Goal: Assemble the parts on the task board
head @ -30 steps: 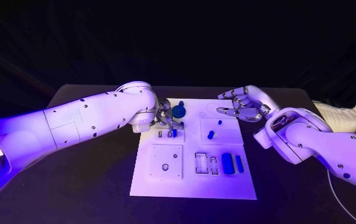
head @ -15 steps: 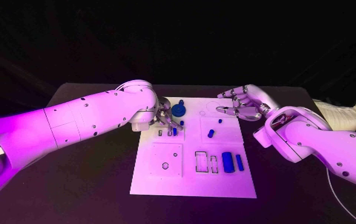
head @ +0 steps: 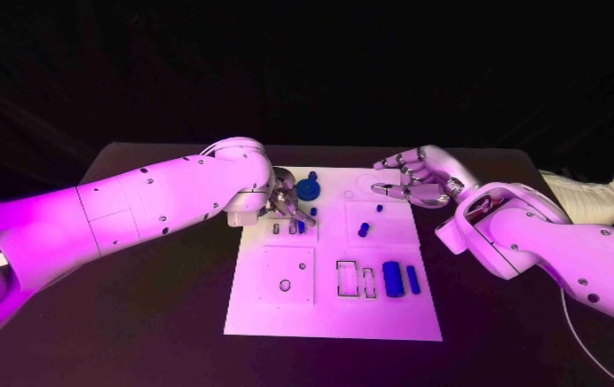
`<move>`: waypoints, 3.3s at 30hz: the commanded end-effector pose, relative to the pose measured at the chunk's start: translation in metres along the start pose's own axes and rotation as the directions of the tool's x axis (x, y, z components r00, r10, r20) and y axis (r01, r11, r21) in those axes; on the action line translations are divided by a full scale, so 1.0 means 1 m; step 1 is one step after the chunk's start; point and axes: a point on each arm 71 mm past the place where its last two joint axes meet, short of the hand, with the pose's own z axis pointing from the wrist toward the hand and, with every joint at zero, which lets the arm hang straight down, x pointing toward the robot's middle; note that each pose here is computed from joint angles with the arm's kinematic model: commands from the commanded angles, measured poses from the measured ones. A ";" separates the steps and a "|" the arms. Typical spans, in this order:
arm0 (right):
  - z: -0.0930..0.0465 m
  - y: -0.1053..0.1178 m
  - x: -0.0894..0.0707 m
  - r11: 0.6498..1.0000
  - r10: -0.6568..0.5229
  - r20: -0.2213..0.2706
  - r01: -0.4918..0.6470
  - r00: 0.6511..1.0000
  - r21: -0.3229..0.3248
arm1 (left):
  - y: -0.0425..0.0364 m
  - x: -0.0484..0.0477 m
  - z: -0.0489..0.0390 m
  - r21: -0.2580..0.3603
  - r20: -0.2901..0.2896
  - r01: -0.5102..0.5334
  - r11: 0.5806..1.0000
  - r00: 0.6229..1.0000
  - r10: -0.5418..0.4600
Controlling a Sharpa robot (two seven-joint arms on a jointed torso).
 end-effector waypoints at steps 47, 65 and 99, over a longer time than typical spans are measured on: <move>0.001 -0.001 0.005 1.000 0.016 -0.037 -0.016 0.999 0.001 | 0.0089 0.0049 -0.0166 0.110 0.181 0.180 0.978 0.963 -0.197; -0.002 -0.005 0.001 1.000 0.013 -0.030 -0.012 0.999 0.011 | 0.0225 0.0350 -0.0192 0.124 0.361 0.133 0.983 0.917 -0.170; -0.002 -0.005 0.001 1.000 0.018 -0.037 -0.018 0.999 0.009 | 0.0216 0.0511 -0.0070 0.085 0.321 0.072 0.994 0.942 -0.096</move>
